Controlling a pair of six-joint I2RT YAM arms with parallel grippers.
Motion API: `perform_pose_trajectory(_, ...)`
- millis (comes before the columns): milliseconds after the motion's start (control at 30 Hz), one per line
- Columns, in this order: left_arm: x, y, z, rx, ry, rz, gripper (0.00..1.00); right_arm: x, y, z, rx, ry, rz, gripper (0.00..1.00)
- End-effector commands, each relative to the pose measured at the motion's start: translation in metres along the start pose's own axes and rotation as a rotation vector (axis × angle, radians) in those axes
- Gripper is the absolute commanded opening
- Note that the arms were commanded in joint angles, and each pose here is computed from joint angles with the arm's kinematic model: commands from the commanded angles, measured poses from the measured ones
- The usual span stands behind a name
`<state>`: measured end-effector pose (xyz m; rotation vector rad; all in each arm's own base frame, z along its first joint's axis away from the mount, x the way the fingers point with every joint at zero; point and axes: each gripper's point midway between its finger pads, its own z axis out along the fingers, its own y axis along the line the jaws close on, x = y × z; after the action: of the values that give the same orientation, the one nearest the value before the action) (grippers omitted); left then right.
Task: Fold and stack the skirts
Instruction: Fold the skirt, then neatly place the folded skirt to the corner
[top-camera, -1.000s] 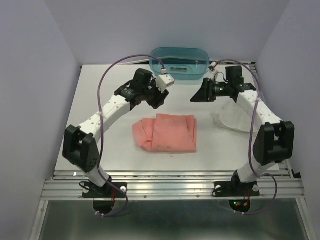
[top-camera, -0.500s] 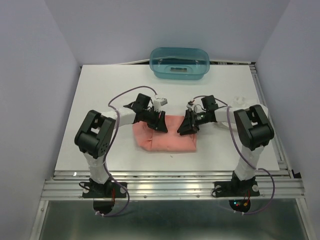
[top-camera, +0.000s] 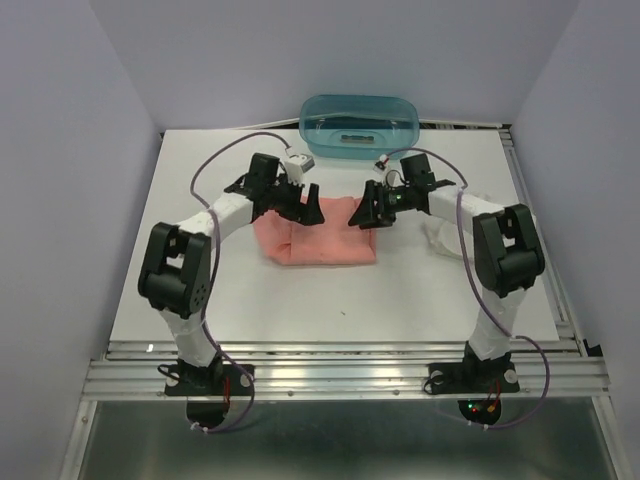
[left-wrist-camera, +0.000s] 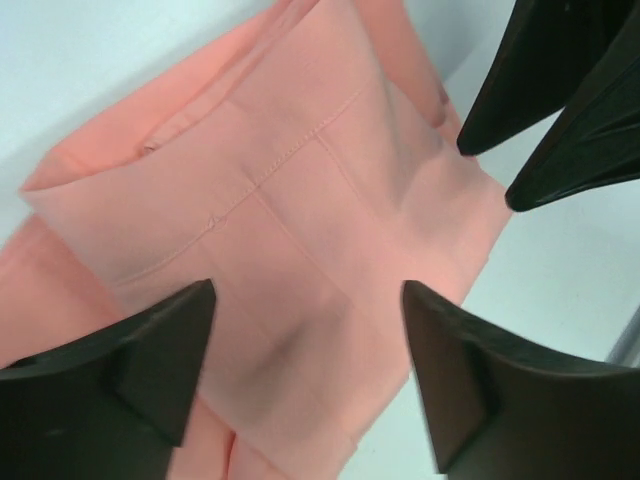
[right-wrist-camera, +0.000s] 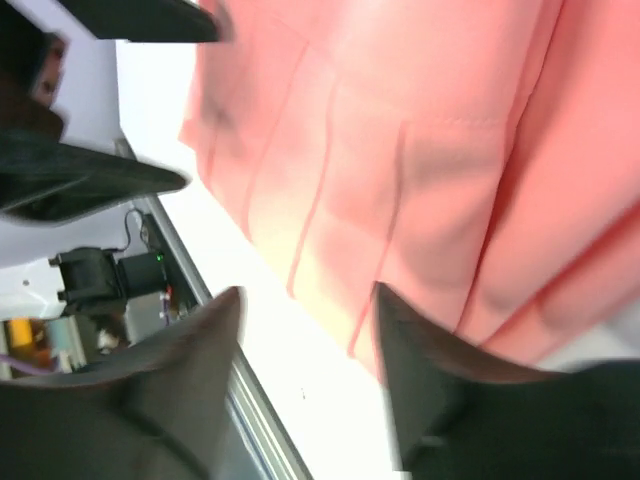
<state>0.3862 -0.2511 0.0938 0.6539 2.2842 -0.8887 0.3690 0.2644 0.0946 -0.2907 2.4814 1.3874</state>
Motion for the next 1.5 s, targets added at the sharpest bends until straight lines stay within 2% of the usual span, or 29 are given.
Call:
perform_pose_trajectory(0, -0.053, -0.015, -0.078, -0.129, -0.202, 0.115, 0.99, -0.033, 0.040, -0.047, 0.116, -0.157, -0.124, 0.73)
perform_pose_trajectory(33, -0.061, -0.021, -0.097, -0.139, -0.249, 0.102, 0.98, -0.031, 0.040, -0.053, 0.152, -0.178, -0.112, 0.86)
perform_pose_trajectory(133, -0.050, -0.011, -0.127, -0.194, -0.283, -0.060, 0.99, -0.021, 0.027, -0.075, 0.296, -0.302, -0.019, 1.00)
perform_pose_trajectory(200, -0.039, -0.002, -0.135, -0.228, -0.288, -0.149, 0.99, -0.013, 0.025, -0.088, 0.339, -0.370, 0.046, 1.00)
perform_pose_trajectory(233, -0.021, 0.005, -0.135, -0.247, -0.267, -0.244, 0.98, 0.002, 0.010, -0.086, 0.378, -0.370, 0.088, 1.00)
perform_pose_trajectory(300, 0.006, 0.011, -0.133, -0.266, -0.227, -0.347, 0.98, 0.010, 0.003, -0.089, 0.389, -0.393, 0.154, 1.00)
perform_pose_trajectory(433, 0.035, 0.011, -0.136, -0.271, -0.293, -0.521, 0.98, 0.034, -0.014, -0.075, 0.357, -0.376, 0.236, 1.00)
perform_pose_trajectory(533, 0.070, 0.010, -0.125, -0.257, -0.246, -0.616, 0.98, 0.049, -0.021, -0.063, 0.311, -0.340, 0.256, 1.00)
perform_pose_trajectory(667, 0.090, 0.015, -0.118, -0.273, -0.240, -0.685, 0.99, 0.059, -0.044, -0.048, 0.322, -0.324, 0.284, 1.00)
perform_pose_trajectory(867, 0.097, 0.035, -0.094, -0.291, -0.216, -0.779, 0.99, 0.062, -0.069, -0.027, 0.328, -0.292, 0.355, 1.00)
perform_pose_trajectory(967, 0.094, 0.050, -0.081, -0.306, -0.205, -0.799, 0.99, 0.060, -0.080, -0.012, 0.324, -0.279, 0.381, 1.00)
perform_pose_trajectory(1133, 0.082, 0.049, -0.069, -0.250, -0.224, -0.815, 0.98, 0.062, -0.092, 0.005, 0.310, -0.311, 0.429, 1.00)
perform_pose_trajectory(1333, 0.083, 0.047, -0.056, -0.225, -0.229, -0.788, 0.98, 0.072, -0.116, 0.008, 0.405, -0.317, 0.429, 0.97)
perform_pose_trajectory(1400, 0.083, 0.046, -0.052, -0.224, -0.224, -0.774, 0.95, 0.073, -0.118, 0.006, 0.428, -0.317, 0.422, 0.93)
perform_pose_trajectory(1433, 0.082, 0.045, -0.049, -0.223, -0.220, -0.765, 0.93, 0.071, -0.118, 0.005, 0.431, -0.323, 0.417, 0.87)
perform_pose_trajectory(1467, 0.077, 0.037, -0.040, -0.202, -0.211, -0.741, 0.89, 0.072, -0.111, 0.011, 0.432, -0.305, 0.383, 0.77)
